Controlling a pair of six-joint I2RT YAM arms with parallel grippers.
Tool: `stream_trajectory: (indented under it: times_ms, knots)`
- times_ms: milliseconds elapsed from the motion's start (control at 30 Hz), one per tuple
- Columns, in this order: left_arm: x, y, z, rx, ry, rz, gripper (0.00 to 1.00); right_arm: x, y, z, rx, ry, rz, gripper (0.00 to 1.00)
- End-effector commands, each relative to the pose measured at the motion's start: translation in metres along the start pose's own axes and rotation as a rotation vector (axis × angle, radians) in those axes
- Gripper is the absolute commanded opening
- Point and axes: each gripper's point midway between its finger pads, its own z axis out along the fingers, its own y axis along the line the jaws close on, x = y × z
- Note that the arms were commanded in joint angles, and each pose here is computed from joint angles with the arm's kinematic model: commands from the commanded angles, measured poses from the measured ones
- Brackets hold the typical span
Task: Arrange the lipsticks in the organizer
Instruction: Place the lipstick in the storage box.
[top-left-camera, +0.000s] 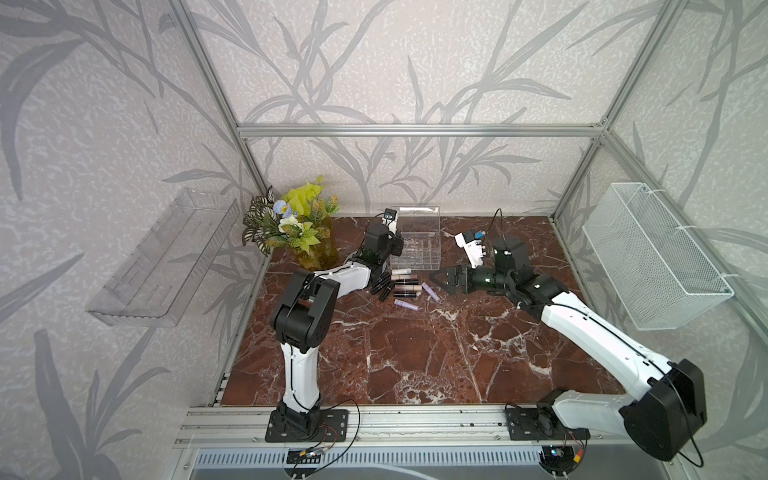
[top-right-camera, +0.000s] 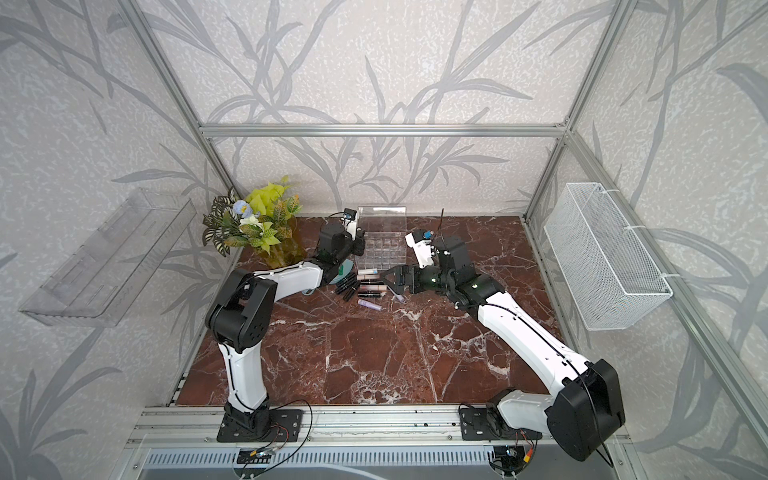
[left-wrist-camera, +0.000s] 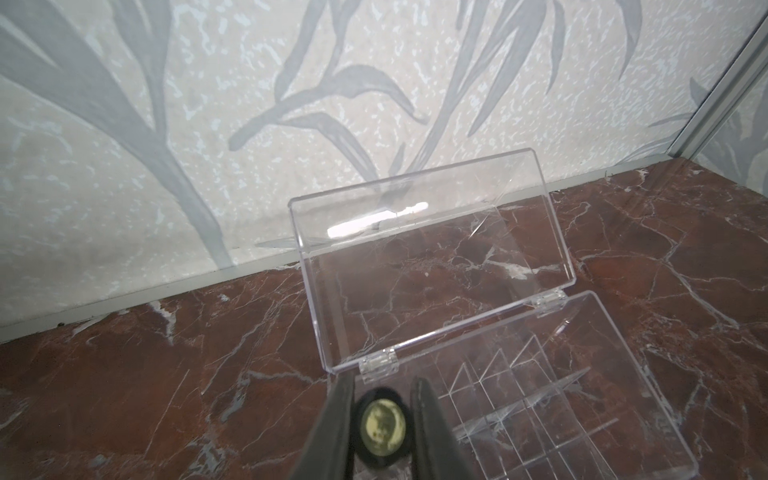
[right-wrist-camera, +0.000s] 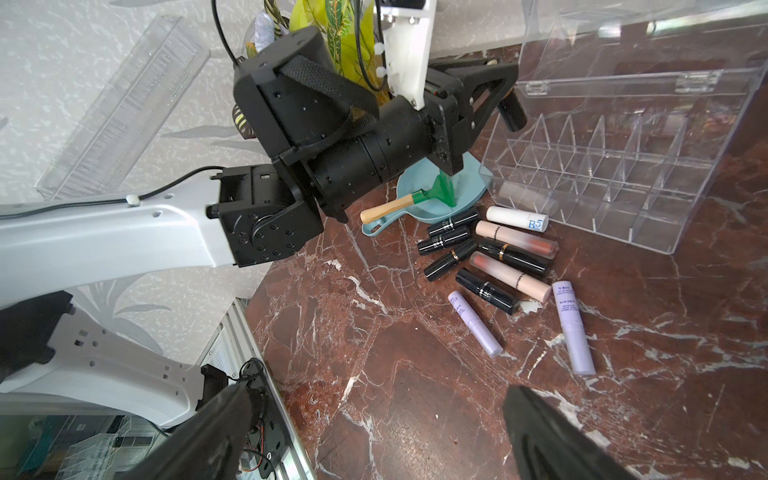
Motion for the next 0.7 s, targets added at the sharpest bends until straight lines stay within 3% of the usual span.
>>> stream_trajectory:
  times_ms: [0, 667]
  knots:
    - [-0.014, 0.001, 0.007, -0.037, -0.048, 0.014, 0.07, -0.002, -0.001, 0.004, -0.019, -0.007, -0.001, 0.99]
    - [0.014, 0.002, 0.028, -0.058, 0.031, 0.029, 0.11, -0.004, -0.002, -0.002, -0.028, -0.015, -0.002, 0.99]
